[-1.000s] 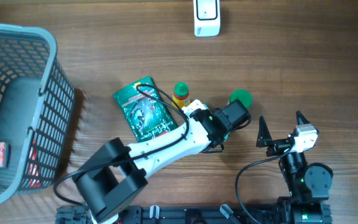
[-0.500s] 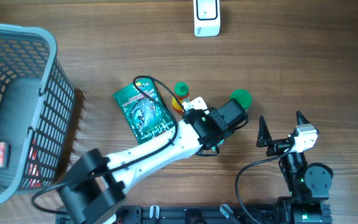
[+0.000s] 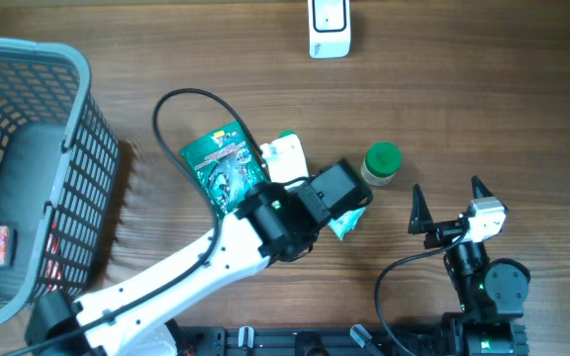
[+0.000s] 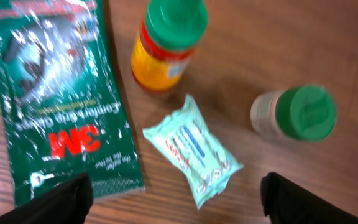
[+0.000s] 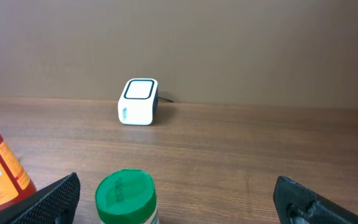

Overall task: Scan the item barcode
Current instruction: 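Lay the Zappy wipes pack on the table below the jar, then reach into the basket and grasp the red Nescafe sachet with the left gripper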

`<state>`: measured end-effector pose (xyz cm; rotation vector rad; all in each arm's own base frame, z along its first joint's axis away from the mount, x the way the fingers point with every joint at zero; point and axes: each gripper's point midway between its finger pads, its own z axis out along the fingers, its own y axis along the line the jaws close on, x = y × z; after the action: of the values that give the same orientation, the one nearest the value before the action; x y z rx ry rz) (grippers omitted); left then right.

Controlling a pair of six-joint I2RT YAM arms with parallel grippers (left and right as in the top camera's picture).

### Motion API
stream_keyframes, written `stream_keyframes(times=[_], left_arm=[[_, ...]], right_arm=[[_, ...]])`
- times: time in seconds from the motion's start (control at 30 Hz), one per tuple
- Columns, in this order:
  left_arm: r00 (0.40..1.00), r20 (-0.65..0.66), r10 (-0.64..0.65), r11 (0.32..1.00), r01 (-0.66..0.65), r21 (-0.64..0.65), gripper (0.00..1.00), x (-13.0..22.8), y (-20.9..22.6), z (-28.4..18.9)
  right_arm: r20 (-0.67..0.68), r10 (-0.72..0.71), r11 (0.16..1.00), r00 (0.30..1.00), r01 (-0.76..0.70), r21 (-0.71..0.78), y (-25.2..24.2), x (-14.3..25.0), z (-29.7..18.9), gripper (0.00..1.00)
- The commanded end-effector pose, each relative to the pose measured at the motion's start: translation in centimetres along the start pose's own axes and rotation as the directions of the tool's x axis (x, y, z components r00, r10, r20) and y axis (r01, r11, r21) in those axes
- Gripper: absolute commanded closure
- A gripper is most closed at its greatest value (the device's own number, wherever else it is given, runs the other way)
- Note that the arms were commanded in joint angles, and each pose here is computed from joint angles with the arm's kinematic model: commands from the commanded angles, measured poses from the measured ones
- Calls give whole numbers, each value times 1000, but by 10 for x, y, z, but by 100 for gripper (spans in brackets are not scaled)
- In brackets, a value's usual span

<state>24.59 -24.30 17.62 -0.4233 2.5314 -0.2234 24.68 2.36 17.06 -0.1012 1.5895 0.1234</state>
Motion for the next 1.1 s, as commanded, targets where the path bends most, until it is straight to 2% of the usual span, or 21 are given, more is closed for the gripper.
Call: stream_keyframes(times=[0.0,0.03,0.13,0.27,0.37,0.53,0.63,0.7,0.77,0.83,0.87,0.9,0.93,0.97,1.0,1.03,1.07], left_arm=[[986,159,40,999,-37,-19,5,-33,9,-17],[978,202,56,998,-52,-27,1,-42,12,-23],[954,295,63,998,-61,-15,0,-70,22,-47],[931,357,-69,997,57,45,0,-105,48,-77],[896,428,-121,993,112,46,0,-138,82,-99],[811,579,-78,997,66,42,0,-199,106,-151],[735,661,-151,979,204,-3,0,-233,147,-177],[672,698,-249,931,363,-18,0,-251,193,-183],[641,688,-342,882,471,0,0,-254,226,-180],[583,670,-459,797,604,21,0,-253,265,-175],[526,661,-535,723,690,36,0,-250,288,-171],[435,659,-614,616,786,55,0,-243,313,-169],[313,668,-675,481,874,76,0,-233,340,-168],[202,672,-712,355,930,96,0,-222,360,-167],[61,671,-739,195,973,126,0,-209,380,-164],[-50,668,-743,59,988,140,0,-197,398,-158],[-99,669,-736,-11,991,135,0,-191,409,-153]], right_arm=[[7,-13,1000,1000,13,5,-1,-1,0,0],[6,-13,1000,1000,13,5,-1,-1,0,0],[7,-13,1000,1000,13,5,-1,-1,0,0],[7,-13,1000,1000,13,5,-1,-1,0,0],[6,-13,1000,1000,13,5,-1,-1,0,0],[6,-13,1000,1000,13,5,-1,-1,0,0],[6,-13,1000,1000,13,5,-1,-1,0,0],[6,-13,1000,1000,13,5,-1,-1,0,0],[7,-13,1000,1000,13,5,-1,-1,0,0],[7,-13,1000,1000,13,5,-1,-1,0,0],[7,-13,1000,1000,13,5,-1,-1,0,0],[6,-13,1000,1000,13,5,-1,-1,0,0],[6,-13,1000,1000,13,5,-1,-1,0,0],[6,-13,1000,1000,13,5,-1,-1,0,0],[7,-13,1000,1000,13,5,-1,-1,0,0],[6,-13,1000,1000,13,5,-1,-1,0,0],[7,-13,1000,1000,13,5,-1,-1,0,0]])
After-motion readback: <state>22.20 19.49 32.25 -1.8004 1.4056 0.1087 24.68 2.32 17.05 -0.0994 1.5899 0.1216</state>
